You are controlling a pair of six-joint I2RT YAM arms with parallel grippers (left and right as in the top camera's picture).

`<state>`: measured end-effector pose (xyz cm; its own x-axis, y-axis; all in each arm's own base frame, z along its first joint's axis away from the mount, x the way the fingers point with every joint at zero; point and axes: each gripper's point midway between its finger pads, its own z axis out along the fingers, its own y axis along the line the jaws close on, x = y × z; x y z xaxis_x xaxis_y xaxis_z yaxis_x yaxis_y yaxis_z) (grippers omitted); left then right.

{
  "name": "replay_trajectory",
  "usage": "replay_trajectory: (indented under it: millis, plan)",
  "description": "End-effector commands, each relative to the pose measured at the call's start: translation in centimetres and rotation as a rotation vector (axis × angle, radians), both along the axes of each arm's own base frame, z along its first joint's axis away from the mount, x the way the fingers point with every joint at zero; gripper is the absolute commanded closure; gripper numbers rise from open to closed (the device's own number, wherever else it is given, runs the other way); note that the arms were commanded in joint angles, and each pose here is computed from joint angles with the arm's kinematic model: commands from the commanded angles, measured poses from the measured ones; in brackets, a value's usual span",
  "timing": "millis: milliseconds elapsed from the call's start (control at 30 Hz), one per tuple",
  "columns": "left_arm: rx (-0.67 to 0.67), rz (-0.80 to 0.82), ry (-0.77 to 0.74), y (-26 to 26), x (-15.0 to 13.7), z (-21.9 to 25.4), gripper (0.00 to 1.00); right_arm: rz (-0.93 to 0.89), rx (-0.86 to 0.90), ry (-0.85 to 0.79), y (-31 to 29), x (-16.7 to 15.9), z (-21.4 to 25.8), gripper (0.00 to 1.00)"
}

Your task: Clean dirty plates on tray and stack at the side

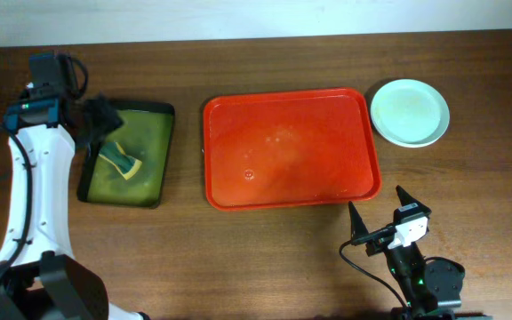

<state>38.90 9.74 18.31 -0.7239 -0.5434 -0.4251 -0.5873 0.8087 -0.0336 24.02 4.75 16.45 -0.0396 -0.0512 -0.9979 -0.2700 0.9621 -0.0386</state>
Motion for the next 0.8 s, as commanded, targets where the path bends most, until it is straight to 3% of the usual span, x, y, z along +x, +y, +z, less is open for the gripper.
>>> replay_trajectory:
  millis: [0, 133, 267, 433, 533, 667, 767]
  plan:
    - [0.158, -0.026, 0.100, 1.6, -5.4, 2.2, 0.01, -0.011, 0.004, 0.001, -0.2, 0.0, -0.2, 0.02]
    - [0.199, -0.066, 0.010, 0.5, -11.0, 1.1, 0.01, -0.011, 0.004, 0.001, -0.2, 0.0, -0.2, 0.02]
    - [0.273, -0.087, -0.370, -1.5, -15.0, 0.7, 0.01, -0.011, 0.004, 0.001, -0.2, 0.0, -0.2, 0.01]
    - [0.269, -0.111, -0.688, -3.3, -19.0, 3.5, 0.01, -0.011, 0.004, 0.001, -0.2, 0.0, -0.2, 0.02]
    - [0.252, -0.144, -0.784, -4.2, -19.4, 4.0, 0.01, -0.011, 0.004, 0.001, -0.2, 0.0, -0.2, 0.02]
    - [0.224, -0.214, -0.943, -5.6, -17.3, 4.4, 0.01, -0.011, 0.004, 0.001, -0.2, 0.0, -0.2, 0.02]
    - [0.303, -0.433, -1.113, -8.3, -15.6, 5.3, 0.01, -0.011, 0.004, 0.001, -0.2, 0.0, -0.2, 0.02]
